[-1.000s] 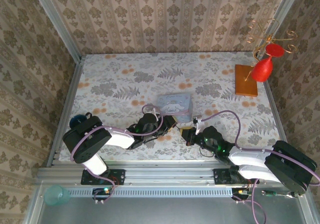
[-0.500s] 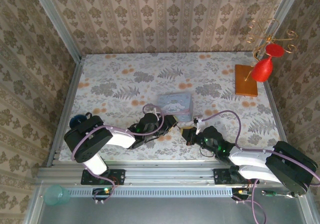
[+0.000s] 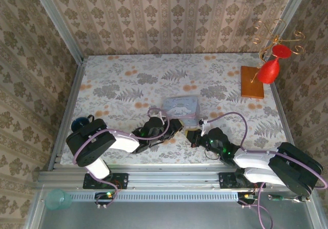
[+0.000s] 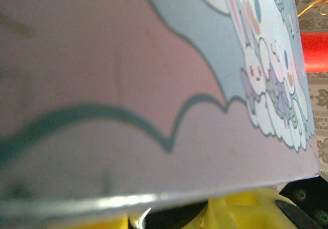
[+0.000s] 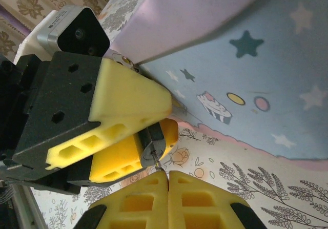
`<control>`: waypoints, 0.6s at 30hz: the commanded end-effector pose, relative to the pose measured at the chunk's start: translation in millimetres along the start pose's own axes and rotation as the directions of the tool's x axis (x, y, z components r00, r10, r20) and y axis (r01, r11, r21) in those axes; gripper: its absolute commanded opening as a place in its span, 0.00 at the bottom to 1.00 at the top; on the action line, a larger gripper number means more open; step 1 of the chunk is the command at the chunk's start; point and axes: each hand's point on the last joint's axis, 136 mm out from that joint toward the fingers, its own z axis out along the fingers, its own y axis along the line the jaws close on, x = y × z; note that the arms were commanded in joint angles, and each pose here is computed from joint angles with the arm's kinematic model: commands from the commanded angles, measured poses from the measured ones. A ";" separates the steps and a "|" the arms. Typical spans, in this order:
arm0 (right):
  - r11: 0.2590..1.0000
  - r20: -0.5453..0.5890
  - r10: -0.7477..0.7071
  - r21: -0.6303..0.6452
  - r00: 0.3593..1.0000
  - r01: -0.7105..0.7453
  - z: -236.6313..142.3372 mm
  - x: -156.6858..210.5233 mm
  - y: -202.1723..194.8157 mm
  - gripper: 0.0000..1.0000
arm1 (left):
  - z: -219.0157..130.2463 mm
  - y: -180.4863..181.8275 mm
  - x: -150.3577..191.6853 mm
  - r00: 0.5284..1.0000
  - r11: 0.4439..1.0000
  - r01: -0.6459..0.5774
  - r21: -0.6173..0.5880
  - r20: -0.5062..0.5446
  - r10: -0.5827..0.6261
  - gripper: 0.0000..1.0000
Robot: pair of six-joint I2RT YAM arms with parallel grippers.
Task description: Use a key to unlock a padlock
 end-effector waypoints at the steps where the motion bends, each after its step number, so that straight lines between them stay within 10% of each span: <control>1: 0.999 0.075 0.017 -0.043 0.997 -0.014 2.8 -24.8 14.2 0.00 | 3.7 -34.3 15.7 0.998 0.994 -0.009 0.111 -0.068 0.017 0.12; 18: 0.991 0.027 0.084 -0.104 0.996 -0.081 14.2 -26.7 28.8 0.00 | 6.4 -23.5 13.5 0.998 0.997 -0.032 0.066 -0.056 0.035 0.11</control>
